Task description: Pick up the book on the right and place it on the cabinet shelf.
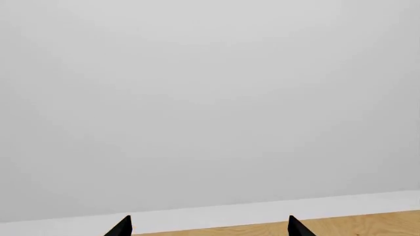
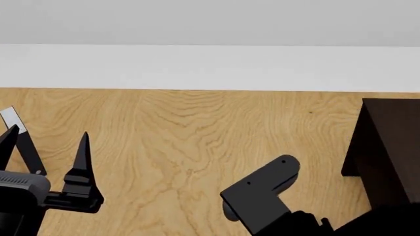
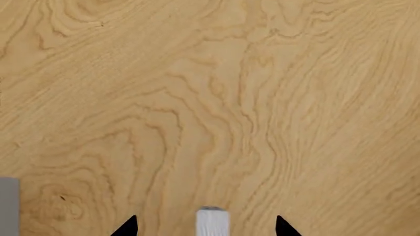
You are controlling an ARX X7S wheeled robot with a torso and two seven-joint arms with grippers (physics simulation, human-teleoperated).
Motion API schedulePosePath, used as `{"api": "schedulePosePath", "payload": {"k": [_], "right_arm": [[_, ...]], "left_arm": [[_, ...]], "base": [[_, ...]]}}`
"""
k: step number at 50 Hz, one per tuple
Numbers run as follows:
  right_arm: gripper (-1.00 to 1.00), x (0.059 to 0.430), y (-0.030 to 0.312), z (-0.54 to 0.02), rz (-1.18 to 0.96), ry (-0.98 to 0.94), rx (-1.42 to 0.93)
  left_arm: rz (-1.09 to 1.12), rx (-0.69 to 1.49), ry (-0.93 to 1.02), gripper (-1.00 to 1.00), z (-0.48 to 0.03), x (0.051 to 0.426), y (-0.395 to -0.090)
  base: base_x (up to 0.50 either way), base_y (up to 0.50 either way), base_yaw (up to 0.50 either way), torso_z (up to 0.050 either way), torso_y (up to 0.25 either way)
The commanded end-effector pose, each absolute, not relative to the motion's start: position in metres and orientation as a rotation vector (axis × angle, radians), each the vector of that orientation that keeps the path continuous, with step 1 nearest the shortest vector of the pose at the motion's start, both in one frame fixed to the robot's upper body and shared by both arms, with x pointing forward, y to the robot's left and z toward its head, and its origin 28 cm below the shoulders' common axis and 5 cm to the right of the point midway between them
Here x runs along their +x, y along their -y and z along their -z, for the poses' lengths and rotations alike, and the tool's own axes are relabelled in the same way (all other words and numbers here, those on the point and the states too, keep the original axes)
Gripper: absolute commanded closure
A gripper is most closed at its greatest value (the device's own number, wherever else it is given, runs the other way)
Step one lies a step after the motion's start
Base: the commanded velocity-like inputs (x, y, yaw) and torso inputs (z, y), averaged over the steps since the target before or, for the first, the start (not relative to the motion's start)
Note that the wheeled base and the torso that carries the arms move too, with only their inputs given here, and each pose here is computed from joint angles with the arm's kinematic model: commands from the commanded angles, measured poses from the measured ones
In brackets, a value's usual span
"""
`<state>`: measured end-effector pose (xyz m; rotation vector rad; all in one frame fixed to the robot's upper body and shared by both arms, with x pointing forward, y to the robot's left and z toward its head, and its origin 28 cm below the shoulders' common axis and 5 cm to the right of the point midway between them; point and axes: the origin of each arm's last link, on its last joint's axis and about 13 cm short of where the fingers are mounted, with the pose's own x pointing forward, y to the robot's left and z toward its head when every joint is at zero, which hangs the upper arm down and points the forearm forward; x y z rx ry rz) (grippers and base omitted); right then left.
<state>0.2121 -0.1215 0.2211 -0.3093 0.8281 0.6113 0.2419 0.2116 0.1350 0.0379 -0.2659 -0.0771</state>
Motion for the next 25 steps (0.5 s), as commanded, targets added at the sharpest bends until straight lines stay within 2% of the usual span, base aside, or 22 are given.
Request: {"api": "schedulePosePath", "payload": {"k": [1,25], "right_arm": [[-1.00,0.207,0.120,-0.217,-0.629,-0.888,-0.340],[-1.00,0.216,0.123,-0.184,-0.615,-0.974,-0.333]], "left_arm": [[0.078,0.037,0.266,-1.00,-0.135,0.242,-0.212],[0.083,0.030,0.262,-1.00,-0.136,0.240,-0.213]], "base": [[0.00,0.00,0.00,0.000,0.000],[0.00,0.00,0.00,0.000,0.000]]}}
